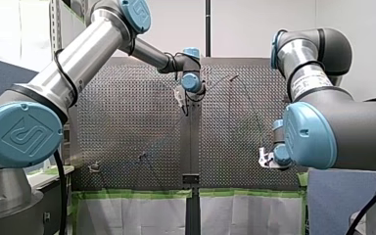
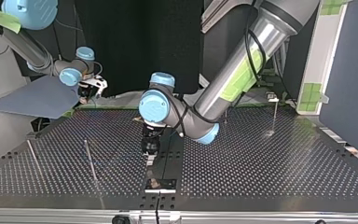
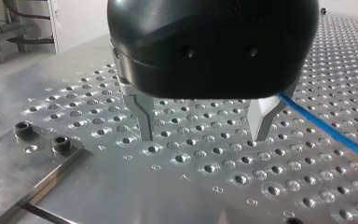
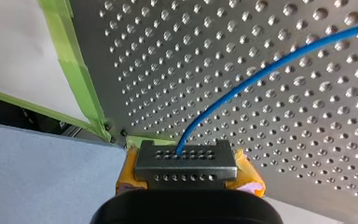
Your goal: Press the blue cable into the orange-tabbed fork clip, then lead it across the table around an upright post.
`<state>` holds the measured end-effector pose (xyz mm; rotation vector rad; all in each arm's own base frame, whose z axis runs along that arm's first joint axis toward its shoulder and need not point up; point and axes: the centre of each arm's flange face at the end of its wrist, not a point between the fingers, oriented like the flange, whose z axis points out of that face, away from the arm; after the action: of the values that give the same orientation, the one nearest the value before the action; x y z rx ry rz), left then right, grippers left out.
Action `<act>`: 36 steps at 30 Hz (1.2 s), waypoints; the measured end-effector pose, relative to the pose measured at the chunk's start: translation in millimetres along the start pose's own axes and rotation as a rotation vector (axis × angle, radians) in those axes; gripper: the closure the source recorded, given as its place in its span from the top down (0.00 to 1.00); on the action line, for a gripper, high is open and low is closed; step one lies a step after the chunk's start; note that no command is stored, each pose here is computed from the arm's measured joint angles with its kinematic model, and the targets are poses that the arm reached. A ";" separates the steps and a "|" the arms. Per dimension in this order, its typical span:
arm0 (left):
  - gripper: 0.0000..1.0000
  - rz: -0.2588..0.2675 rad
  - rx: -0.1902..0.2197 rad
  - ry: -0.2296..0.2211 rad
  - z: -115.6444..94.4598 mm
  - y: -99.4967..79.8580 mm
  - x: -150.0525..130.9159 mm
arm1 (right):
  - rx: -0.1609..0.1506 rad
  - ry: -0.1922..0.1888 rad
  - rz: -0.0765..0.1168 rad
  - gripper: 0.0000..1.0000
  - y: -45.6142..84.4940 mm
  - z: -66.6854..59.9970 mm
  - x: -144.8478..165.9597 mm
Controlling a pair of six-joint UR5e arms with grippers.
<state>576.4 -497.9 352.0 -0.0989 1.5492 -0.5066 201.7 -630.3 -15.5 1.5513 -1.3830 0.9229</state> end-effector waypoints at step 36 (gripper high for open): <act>1.00 0.012 -0.010 0.002 1.6 4.7 -1.4 | -0.023 0.056 0.053 0.00 14.1 29.3 -37.7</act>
<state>579.2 -493.5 351.6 -0.0964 1.5536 -0.4899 182.9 -644.0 -59.6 1.4672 -1.3955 0.9723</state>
